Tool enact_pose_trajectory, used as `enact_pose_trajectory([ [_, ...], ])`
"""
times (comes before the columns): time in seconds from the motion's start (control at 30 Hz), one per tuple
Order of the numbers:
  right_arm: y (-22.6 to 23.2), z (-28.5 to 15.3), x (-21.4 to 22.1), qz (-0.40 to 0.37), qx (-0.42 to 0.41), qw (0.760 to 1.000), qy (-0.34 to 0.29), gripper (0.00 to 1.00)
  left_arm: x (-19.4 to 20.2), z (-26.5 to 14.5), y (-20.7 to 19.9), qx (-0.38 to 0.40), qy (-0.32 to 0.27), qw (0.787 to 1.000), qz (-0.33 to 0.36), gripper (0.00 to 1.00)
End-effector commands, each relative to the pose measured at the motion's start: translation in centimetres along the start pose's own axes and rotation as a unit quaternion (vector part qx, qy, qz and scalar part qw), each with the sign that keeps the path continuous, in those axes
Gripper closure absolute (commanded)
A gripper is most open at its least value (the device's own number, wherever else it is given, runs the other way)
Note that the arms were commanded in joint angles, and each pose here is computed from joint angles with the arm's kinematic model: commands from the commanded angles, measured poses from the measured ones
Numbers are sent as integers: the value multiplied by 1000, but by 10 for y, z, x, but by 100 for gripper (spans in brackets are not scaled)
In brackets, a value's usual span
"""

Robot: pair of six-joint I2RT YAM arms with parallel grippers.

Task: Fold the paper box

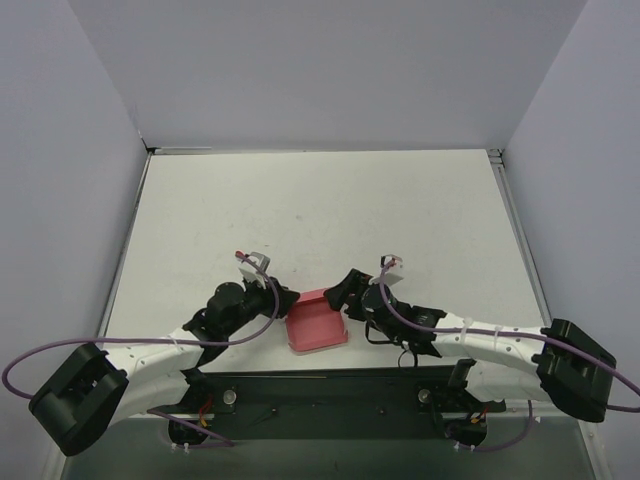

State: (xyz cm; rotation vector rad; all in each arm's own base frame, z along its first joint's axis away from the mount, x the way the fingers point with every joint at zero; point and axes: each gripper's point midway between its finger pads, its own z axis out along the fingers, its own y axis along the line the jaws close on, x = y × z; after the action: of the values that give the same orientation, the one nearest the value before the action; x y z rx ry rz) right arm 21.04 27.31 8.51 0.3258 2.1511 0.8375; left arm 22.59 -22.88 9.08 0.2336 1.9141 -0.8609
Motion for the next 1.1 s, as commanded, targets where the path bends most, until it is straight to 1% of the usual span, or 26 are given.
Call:
enact_pose_trajectory([
  [0.0, -1, -20, -11, -56, 0, 998, -11, 34, -13, 7, -4, -2, -3, 1000, 21, 47],
  [0.07, -3, -27, -13, -76, 6, 997, -3, 28, -19, 9, -8, 0, -6, 1000, 24, 45],
  [0.13, -4, -33, -24, -102, 15, 995, -15, 22, -23, 10, -10, 1, -9, 1000, 26, 42],
  [0.2, -12, -37, -34, -130, 40, 991, -19, 20, -28, 12, -11, 1, -11, 999, 30, 38],
  [0.3, -20, -38, -47, -142, 56, 988, -28, 19, -33, 13, -13, 0, -13, 999, 34, 33],
  [0.4, -19, -35, -55, -162, 50, 985, -18, 20, -37, 13, -13, -4, -15, 999, 35, 28],
  [0.43, -19, -34, -57, -181, 48, 982, -14, 21, -37, 13, -13, -4, -15, 999, 35, 27],
  [0.53, -19, -28, -59, -207, 40, 978, 9, 23, -49, 12, -7, -35, -24, 999, 31, 24],
  [0.57, -20, -27, -56, -232, 32, 972, 26, 24, -46, 9, 4, -68, -15, 997, 18, 23],
  [0.6, -23, -24, -55, -242, 36, 969, 33, 25, -54, 6, 2, -75, -25, 997, 6, 23],
  [0.67, -24, -21, -53, -274, 32, 960, 49, 27, -50, -1, 8, -99, -17, 995, -19, 23],
  [0.7, -24, -20, -51, -284, 30, 957, 54, 27, -55, -6, 6, -98, -25, 994, -29, 23],
  [0.73, -23, -20, -51, -291, 28, 954, 59, 28, -53, -9, 6, -101, -21, 994, -39, 23],
  [0.77, -24, -18, -49, -305, 27, 950, 68, 28, -44, -14, 10, -115, -4, 992, -59, 23],
  [0.8, -25, -17, -47, -309, 26, 948, 73, 29, -44, -18, 9, -113, -5, 991, -67, 23],
  [0.87, -26, -15, -45, -314, 28, 946, 78, 32, -33, -24, 10, -117, 9, 989, -88, 23],
  [0.9, -26, -14, -44, -316, 26, 945, 79, 32, -33, -27, 6, -107, 8, 990, -97, 23],
  [0.97, -24, -11, -42, -319, 23, 944, 81, 36, -25, -30, 7, -106, 15, 988, -114, 23],
  [1.07, -25, -7, -40, -324, 28, 942, 81, 38, -20, -30, 6, -93, 12, 987, -127, 21],
])
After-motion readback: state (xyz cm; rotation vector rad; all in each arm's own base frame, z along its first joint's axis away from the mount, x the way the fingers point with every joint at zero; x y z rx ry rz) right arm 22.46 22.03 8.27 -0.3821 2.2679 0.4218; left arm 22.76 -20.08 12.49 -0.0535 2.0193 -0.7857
